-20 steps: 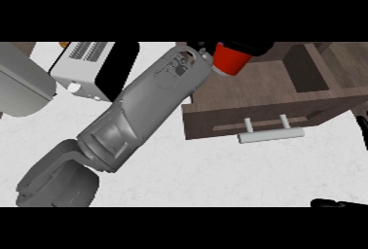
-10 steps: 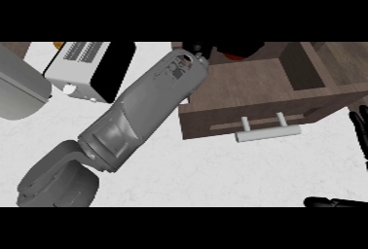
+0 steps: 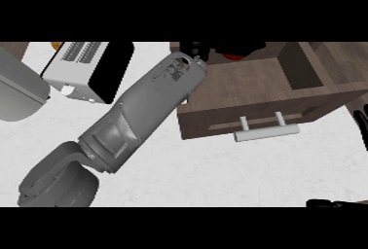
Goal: Pick up the can, place it into the drawer and close the drawer
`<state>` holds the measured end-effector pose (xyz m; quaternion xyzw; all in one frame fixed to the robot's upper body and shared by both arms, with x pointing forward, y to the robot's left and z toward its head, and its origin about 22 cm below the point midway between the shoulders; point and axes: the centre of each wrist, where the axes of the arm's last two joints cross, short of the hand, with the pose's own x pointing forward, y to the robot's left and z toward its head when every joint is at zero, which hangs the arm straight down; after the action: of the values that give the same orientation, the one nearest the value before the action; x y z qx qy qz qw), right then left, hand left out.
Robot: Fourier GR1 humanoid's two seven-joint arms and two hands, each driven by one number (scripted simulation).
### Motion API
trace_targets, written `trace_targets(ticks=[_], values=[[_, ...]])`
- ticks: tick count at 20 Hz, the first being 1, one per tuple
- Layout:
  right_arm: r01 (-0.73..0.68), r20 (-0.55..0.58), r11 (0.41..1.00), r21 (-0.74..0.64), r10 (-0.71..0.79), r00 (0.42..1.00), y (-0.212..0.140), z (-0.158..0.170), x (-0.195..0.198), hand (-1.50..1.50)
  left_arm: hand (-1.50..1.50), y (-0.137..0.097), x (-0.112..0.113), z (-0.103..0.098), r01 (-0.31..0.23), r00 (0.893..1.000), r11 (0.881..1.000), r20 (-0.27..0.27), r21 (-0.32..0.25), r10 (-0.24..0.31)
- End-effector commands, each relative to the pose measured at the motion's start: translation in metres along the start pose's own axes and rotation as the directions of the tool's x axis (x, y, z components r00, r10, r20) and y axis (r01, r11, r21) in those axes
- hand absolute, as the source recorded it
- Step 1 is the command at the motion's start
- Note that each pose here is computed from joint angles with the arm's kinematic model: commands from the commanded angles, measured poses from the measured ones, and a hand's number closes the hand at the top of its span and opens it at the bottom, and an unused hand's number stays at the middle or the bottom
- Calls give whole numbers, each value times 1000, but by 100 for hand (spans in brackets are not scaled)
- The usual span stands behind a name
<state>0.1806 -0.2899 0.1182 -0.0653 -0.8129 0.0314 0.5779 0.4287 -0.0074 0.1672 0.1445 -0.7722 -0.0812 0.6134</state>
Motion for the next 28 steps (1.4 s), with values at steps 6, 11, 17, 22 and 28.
trace_targets(ticks=[6,11,17,22,28], values=[[-258,136,966,27,252,958,-3,-13,22,-150,-150,0,-10,4,-56,998,998,-26,21,56],[-378,195,924,55,362,912,7,-13,28,-150,-150,-6,15,5,-131,991,991,-18,11,131],[-556,234,829,51,531,814,23,-26,33,-150,-150,-7,13,9,-162,987,986,14,38,162],[-717,247,692,86,683,688,26,-36,2,-150,-150,-10,24,8,-136,990,989,41,57,134],[-826,237,556,97,793,561,62,-51,-11,-150,-150,-7,21,7,-164,986,986,3,15,164]])
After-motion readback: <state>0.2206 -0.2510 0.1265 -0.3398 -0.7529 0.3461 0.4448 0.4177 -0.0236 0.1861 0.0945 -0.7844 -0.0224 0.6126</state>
